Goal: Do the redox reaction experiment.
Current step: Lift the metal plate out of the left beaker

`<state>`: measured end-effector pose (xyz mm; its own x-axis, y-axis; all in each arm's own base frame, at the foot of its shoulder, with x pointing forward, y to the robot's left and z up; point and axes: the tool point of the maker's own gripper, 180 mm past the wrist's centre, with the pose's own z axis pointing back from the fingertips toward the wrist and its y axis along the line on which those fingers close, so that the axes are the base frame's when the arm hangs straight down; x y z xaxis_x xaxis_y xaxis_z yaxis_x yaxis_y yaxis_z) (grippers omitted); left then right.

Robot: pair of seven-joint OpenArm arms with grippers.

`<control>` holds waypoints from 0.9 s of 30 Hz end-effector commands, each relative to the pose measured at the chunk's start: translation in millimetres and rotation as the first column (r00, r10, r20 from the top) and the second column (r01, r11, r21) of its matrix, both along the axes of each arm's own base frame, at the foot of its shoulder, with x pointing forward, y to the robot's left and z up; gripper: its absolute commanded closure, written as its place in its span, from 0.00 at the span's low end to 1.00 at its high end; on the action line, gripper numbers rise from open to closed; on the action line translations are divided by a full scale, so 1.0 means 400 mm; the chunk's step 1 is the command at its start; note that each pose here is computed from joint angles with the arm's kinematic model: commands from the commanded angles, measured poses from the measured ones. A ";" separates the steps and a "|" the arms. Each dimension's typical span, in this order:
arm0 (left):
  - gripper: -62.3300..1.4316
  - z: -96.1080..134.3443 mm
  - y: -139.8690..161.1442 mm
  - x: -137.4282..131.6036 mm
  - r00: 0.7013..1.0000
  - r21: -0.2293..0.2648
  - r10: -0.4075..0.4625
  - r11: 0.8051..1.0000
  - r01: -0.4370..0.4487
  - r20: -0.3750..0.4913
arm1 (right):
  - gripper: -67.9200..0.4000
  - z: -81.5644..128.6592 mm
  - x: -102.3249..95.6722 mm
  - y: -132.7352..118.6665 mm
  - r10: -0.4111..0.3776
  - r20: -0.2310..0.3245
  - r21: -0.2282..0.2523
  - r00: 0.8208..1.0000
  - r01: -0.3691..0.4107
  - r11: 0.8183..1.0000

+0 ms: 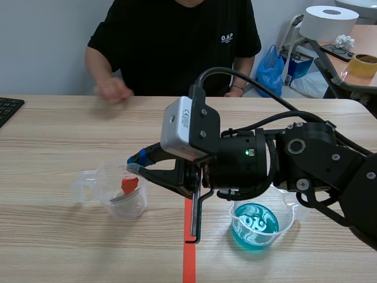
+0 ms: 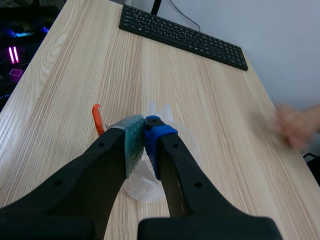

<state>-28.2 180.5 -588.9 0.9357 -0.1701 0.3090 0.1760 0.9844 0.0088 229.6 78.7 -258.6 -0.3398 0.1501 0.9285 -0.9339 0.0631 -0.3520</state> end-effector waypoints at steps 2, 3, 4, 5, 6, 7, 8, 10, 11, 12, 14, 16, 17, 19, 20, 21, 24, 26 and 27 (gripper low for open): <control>0.91 0.002 0.001 0.008 1.000 -0.001 0.002 1.000 -0.002 0.013 | 0.99 0.031 0.013 0.002 0.000 0.022 0.032 1.000 0.000 0.999; 0.91 0.002 0.001 0.008 1.000 -0.001 0.002 1.000 -0.002 0.013 | 0.99 0.031 0.013 0.002 0.000 0.022 0.032 1.000 0.000 0.999; 0.91 0.002 0.001 0.008 1.000 -0.001 0.002 1.000 -0.002 0.013 | 0.99 0.031 0.013 0.002 0.000 0.022 0.032 1.000 0.000 0.999; 0.91 0.002 0.001 0.008 1.000 -0.001 0.002 1.000 -0.002 0.013 | 0.99 0.031 0.013 0.002 0.000 0.022 0.032 1.000 0.000 0.999; 0.91 0.002 0.001 0.008 1.000 -0.001 0.002 1.000 -0.002 0.013 | 0.99 0.031 0.013 0.002 0.000 0.022 0.033 1.000 0.000 0.999; 0.91 0.002 0.001 0.008 1.000 -0.001 0.002 1.000 -0.002 0.013 | 0.99 0.032 0.013 0.002 0.000 0.022 0.034 1.000 -0.001 0.999; 0.91 0.002 0.001 0.008 1.000 -0.001 0.002 1.000 -0.002 0.013 | 0.98 0.034 0.012 0.002 0.002 0.022 0.038 1.000 -0.003 0.999; 0.91 0.002 0.001 0.008 1.000 -0.001 0.002 1.000 -0.002 0.013 | 0.99 0.039 0.010 0.003 0.006 0.023 0.050 1.000 -0.007 0.999; 0.91 0.002 0.001 0.008 1.000 -0.001 0.002 1.000 -0.002 0.013 | 0.99 0.042 0.009 0.003 0.009 0.024 0.057 1.000 -0.011 0.998; 0.91 0.002 0.001 0.008 1.000 -0.001 0.002 1.000 -0.002 0.013 | 0.99 0.045 0.008 0.004 0.012 0.024 0.064 1.000 -0.014 0.998; 0.91 0.002 0.001 0.008 1.000 -0.001 0.002 1.000 -0.002 0.013 | 0.99 0.052 0.001 0.004 0.026 0.013 0.079 1.000 -0.027 0.996; 0.91 0.002 0.001 0.008 1.000 -0.001 0.002 1.000 -0.002 0.013 | 0.99 0.057 -0.007 0.005 0.042 -0.011 0.094 0.999 -0.041 0.995; 0.91 0.002 0.001 0.008 1.000 -0.001 0.002 1.000 -0.002 0.013 | 0.99 0.064 -0.008 0.005 0.047 -0.028 0.110 0.999 -0.043 0.993; 0.91 0.002 0.001 0.008 1.000 -0.001 0.002 1.000 -0.002 0.013 | 0.99 0.089 -0.005 0.002 0.050 -0.068 0.162 0.996 -0.038 0.986; 0.91 0.002 0.001 0.008 1.000 -0.001 0.002 1.000 -0.002 0.013 | 0.99 0.104 0.000 -0.002 0.047 -0.081 0.187 0.996 -0.031 0.982; 0.91 0.002 0.001 0.008 1.000 -0.001 0.002 1.000 -0.002 0.013 | 0.99 0.118 0.008 -0.006 0.039 -0.085 0.207 0.996 -0.021 0.978; 0.91 0.002 0.001 0.008 1.000 -0.001 0.002 1.000 -0.002 0.013 | 0.99 0.145 0.033 -0.018 0.008 -0.083 0.229 0.997 0.011 0.973; 0.91 0.003 0.001 0.009 1.000 -0.001 0.002 1.000 -0.002 0.013 | 0.98 0.158 0.050 -0.023 -0.011 -0.069 0.226 0.998 0.026 0.974; 0.91 0.003 0.001 0.009 1.000 -0.001 0.002 1.000 -0.002 0.013 | 0.98 0.165 0.058 -0.026 -0.018 -0.063 0.228 0.998 0.032 0.973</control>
